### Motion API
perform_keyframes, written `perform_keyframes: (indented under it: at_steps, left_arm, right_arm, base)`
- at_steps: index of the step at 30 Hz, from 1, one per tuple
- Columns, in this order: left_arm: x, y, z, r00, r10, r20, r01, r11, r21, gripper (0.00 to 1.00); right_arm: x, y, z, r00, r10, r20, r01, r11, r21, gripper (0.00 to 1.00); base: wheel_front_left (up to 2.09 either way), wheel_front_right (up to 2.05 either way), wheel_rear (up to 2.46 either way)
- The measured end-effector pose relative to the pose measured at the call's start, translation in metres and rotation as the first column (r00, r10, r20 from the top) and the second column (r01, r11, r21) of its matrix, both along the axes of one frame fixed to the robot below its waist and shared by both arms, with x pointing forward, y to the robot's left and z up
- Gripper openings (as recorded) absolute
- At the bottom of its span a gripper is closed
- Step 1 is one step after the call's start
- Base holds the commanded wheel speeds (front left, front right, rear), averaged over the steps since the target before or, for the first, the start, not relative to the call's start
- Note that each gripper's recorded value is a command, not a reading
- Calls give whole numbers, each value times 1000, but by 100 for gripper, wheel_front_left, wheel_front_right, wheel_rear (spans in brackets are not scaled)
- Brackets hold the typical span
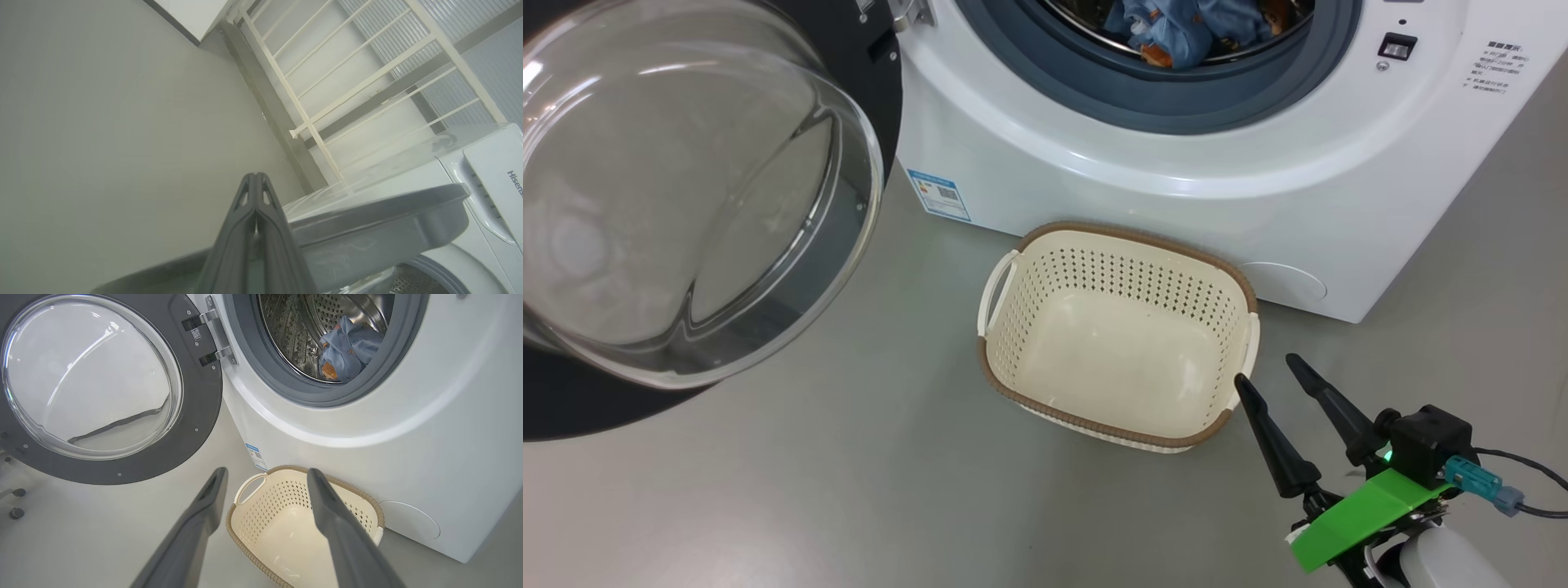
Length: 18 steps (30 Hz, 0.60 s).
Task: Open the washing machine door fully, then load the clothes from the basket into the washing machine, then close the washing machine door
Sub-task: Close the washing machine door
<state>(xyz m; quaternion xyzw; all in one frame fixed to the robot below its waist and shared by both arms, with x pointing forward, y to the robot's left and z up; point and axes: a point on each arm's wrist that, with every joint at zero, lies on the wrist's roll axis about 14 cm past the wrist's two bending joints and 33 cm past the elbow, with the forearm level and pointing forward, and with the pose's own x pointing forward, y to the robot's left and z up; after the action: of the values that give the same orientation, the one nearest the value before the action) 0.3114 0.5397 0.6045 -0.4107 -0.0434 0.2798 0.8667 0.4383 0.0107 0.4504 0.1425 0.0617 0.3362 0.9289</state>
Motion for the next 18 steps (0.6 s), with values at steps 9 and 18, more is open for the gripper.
perform_keyframes:
  at_steps: [9,18]
  left_arm:
    - [14,-18,-19,991,-119,-56,112,987,-118,0]
    - [13,-30,-22,976,-200,-82,184,968,-168,0]
  right_arm:
    - [3,-6,-3,1000,-1,5,1,1000,-19,100]
    - [3,-7,4,1000,-6,23,7,1000,-20,100]
  base:
    - [0,0,0]
    - [0,0,0]
